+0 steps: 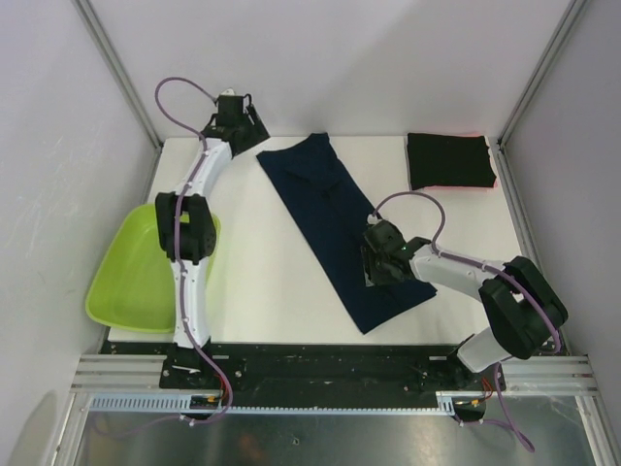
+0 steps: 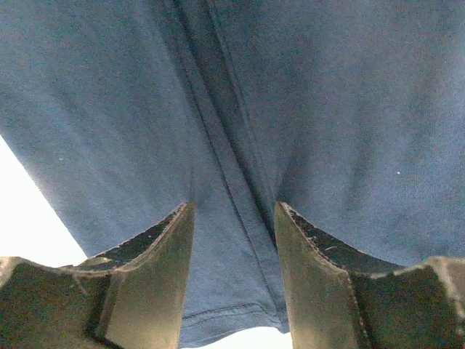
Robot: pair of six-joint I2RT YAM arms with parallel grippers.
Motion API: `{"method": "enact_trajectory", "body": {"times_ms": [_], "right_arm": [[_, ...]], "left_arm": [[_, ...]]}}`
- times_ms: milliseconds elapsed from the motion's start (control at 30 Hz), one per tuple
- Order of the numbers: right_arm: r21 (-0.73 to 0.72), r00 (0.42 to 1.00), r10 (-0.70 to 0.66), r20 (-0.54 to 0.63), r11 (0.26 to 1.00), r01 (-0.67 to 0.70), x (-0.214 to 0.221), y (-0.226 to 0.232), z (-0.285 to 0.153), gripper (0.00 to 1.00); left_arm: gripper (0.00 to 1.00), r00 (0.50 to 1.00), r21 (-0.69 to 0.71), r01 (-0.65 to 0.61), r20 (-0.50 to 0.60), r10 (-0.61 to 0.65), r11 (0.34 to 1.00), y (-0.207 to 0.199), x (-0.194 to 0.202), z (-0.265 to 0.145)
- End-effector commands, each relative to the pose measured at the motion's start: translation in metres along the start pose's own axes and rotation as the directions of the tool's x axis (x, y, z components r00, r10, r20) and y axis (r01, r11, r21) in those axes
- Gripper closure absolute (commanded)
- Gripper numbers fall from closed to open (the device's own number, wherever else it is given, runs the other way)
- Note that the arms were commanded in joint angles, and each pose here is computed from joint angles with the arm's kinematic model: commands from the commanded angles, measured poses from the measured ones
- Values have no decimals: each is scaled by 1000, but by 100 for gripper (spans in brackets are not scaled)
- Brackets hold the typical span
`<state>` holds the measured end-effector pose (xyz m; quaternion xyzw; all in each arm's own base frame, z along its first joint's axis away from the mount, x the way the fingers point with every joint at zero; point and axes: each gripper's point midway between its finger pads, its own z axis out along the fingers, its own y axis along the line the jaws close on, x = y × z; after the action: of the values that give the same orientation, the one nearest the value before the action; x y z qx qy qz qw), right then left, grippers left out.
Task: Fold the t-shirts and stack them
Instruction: Rotate the tshirt 90 degrees
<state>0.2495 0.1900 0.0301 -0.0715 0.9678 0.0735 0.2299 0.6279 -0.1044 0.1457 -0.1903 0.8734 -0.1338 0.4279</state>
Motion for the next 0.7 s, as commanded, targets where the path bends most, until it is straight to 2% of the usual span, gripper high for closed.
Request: {"method": "enact_trajectory", "body": {"times_ms": [0, 300, 667], "right_arm": [[36, 999, 31, 9, 999, -31, 6, -6, 1, 47], [6, 998, 25, -58, 1000, -25, 31, 11, 14, 47], [-31, 979, 126, -159, 991, -133, 61, 59, 24, 48]], "left_arm": [[29, 1000, 91, -24, 2, 24, 996, -43, 3, -41], [34, 985, 76, -12, -170, 25, 997, -62, 98, -34], [37, 974, 71, -23, -223, 39, 997, -58, 124, -8]]}}
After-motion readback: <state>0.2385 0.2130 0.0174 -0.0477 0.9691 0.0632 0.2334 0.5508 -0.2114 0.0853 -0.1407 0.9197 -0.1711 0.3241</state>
